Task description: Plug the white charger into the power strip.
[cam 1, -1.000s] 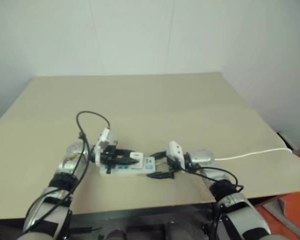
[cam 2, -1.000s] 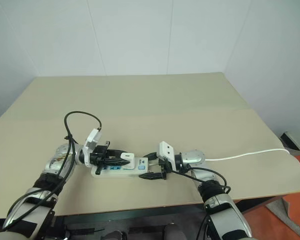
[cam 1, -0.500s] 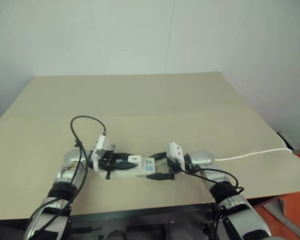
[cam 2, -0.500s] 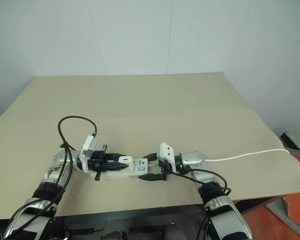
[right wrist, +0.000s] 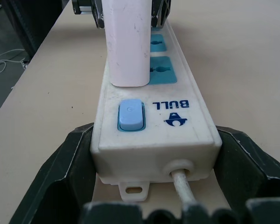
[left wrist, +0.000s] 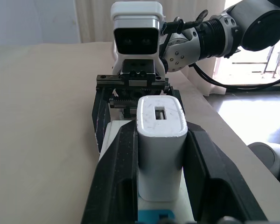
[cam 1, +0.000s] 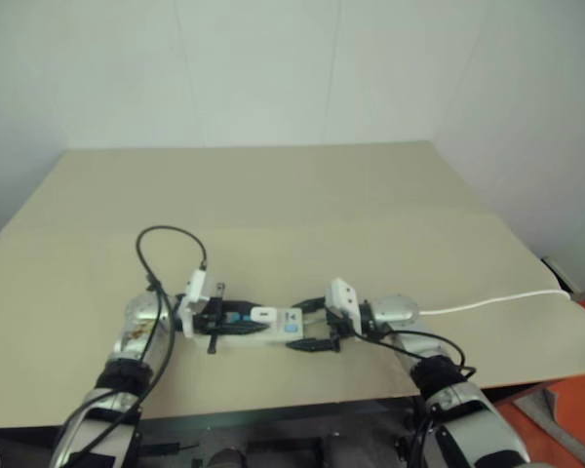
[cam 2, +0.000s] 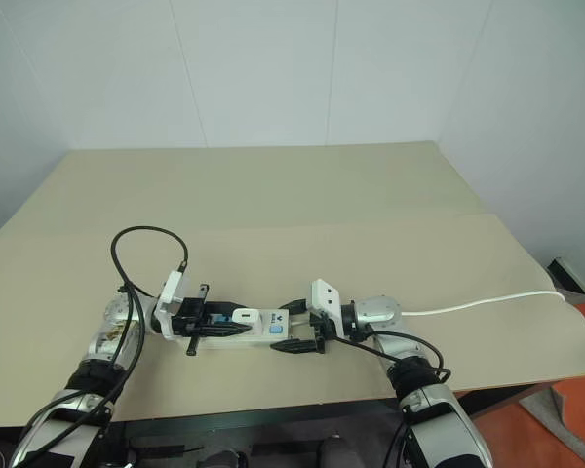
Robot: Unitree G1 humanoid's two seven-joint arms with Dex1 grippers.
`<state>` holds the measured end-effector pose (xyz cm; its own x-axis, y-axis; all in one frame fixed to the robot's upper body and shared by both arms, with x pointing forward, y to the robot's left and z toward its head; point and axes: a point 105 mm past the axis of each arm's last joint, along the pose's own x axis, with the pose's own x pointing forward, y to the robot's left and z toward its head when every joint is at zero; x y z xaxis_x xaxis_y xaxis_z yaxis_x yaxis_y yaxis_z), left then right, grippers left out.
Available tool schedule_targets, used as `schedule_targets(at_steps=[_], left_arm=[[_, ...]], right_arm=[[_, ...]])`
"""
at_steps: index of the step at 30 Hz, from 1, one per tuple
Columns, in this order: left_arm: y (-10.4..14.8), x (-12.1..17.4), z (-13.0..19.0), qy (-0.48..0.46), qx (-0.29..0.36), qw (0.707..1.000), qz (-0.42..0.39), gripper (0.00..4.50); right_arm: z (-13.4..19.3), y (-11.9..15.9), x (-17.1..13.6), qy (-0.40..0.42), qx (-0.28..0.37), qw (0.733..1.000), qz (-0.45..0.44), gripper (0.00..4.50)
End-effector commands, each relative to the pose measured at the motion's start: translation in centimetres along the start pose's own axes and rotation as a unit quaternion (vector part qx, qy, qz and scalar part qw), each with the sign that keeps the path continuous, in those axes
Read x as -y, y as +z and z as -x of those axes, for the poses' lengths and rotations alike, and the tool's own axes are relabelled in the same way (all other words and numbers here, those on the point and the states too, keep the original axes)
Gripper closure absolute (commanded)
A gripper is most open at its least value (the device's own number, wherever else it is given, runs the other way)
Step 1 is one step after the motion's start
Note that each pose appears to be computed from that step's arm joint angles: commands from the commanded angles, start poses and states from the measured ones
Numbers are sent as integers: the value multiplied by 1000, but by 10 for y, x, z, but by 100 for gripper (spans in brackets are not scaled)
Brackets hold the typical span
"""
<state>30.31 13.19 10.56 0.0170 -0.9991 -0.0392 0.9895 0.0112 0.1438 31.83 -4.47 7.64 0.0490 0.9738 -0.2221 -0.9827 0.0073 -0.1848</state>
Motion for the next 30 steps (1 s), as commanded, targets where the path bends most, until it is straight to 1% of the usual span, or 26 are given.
schedule_targets(at_steps=[1,6,7,8,12,15,16,18,20,23,25,26,30], left_arm=[[-27,5,10,28,-44,997,54,352],[-30,6,12,33,-41,997,60,352],[-30,7,13,32,-41,997,62,277],[-30,8,14,31,-42,997,62,252],[-30,9,15,28,-50,997,50,126],[-25,8,17,22,-47,998,47,23],[-22,9,19,19,-47,998,45,1],[-16,10,23,15,-49,998,40,1],[-9,13,31,6,-67,997,43,1],[7,14,47,17,-76,996,33,1],[22,12,62,40,-71,996,21,0],[27,11,68,53,-71,996,13,0],[44,8,90,103,-70,992,-2,0]], right_arm=[[-6,-5,-13,30,-10,999,3,108],[-8,-5,-12,30,-10,999,5,108],[-8,-5,-12,30,-10,1000,4,108],[-8,-5,-12,30,-10,999,4,108],[-9,-6,-13,31,-11,999,4,108],[-9,-7,-12,31,-13,999,3,108],[-9,-7,-12,31,-14,999,3,108],[-9,-7,-11,30,-14,999,2,108],[-8,-6,-11,30,-14,999,-5,108],[-7,-5,-5,18,-10,1000,-17,108],[-6,-4,-1,6,-12,1000,-7,35],[-4,-2,0,6,-10,1000,-7,8],[9,7,5,-2,4,1000,-3,3]])
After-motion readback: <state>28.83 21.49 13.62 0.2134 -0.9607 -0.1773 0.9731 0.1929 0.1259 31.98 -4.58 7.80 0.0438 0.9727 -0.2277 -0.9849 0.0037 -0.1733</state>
